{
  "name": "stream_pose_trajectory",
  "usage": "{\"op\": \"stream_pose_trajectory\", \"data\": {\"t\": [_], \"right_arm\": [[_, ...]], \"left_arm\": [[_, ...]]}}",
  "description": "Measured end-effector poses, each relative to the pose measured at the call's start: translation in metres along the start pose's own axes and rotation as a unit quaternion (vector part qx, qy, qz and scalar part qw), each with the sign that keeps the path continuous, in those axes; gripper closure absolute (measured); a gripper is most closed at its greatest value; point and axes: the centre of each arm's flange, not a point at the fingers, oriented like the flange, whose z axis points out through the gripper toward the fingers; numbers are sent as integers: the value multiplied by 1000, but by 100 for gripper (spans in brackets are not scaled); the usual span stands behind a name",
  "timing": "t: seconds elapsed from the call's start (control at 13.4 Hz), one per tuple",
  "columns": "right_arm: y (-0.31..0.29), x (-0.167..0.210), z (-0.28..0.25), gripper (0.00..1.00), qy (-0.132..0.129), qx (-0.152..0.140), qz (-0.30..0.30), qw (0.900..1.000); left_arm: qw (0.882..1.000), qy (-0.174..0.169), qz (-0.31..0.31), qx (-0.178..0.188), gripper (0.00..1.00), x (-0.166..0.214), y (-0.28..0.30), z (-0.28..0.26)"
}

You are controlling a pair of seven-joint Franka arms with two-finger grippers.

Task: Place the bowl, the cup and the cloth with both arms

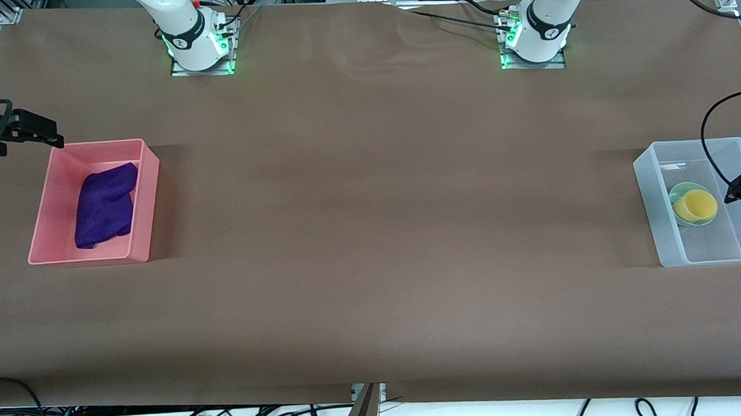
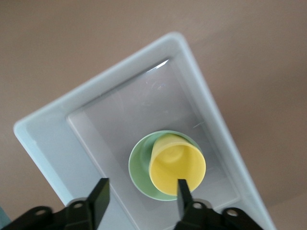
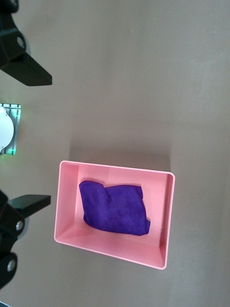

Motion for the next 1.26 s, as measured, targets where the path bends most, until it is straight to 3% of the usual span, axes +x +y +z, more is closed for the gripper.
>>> {"op": "stream_pose_trajectory", "data": {"t": [0.22, 0.45, 0.67, 0.89, 1.04, 1.26], "right_arm": [[0, 1, 1, 0, -1, 0, 0, 1000], [0, 3, 5, 0, -5, 0, -1, 1000], [0, 4, 6, 0, -5, 0, -1, 1000], [0, 5, 7, 0, -6, 0, -1, 1000], [0, 5, 7, 0, -6, 0, -1, 1000], [0, 5, 7, 0, -6, 0, -1, 1000]], "left_arm": [[999, -4, -33, -26, 1, 42, 58, -79], [992, -23, -116, -40, 0, 82, 141, -160], [991, -28, -132, -21, 0, 102, 222, -212], [985, -14, -165, -37, 0, 99, 265, -234], [982, 14, -185, -40, 0, 92, 283, -240], [980, 16, -192, -39, 0, 72, 293, -235]]}}
